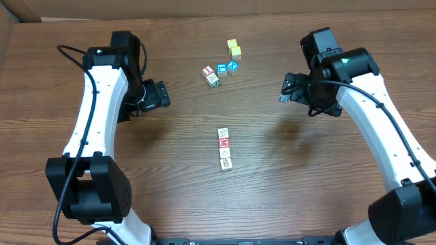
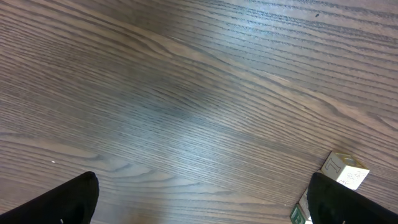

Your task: Flip 4 blocks

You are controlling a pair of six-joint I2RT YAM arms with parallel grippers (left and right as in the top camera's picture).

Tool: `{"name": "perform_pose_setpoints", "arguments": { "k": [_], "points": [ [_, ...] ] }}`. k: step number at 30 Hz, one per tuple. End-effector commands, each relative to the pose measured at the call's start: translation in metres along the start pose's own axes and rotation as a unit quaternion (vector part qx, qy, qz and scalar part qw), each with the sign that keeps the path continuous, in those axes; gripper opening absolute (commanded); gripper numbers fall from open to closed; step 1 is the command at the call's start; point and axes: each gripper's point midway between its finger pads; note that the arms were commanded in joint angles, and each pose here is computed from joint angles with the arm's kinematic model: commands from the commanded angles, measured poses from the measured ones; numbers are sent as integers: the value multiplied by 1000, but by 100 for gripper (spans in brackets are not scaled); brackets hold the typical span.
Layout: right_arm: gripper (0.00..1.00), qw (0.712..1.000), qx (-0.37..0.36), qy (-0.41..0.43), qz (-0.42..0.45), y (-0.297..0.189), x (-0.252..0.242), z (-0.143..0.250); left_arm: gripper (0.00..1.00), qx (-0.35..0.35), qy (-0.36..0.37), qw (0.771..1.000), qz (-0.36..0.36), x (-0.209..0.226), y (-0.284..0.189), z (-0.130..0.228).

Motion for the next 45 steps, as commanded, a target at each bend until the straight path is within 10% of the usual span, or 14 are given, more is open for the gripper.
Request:
{"name": "perform_pose_setpoints", "arguments": {
  "k": [1, 23, 45],
  "points": [
    [100, 998, -47, 0, -49, -45, 3, -2, 100, 1, -1, 1000, -9, 3, 2, 1],
    [100, 871, -374, 30, -316, -309, -109, 76, 100, 2, -1, 1000, -9, 3, 2, 1],
    [100, 695, -585, 17, -418, -296, -140, 91, 99, 1, -1, 1000, -9, 3, 2, 1]
  ]
}}
Point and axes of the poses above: each gripper's point midway between its finger pads, its own y axis out along the fingers, its own x axis along the line the jaws close on, z = x × y, and after that the axes turned 13 degrees about y, right-handed
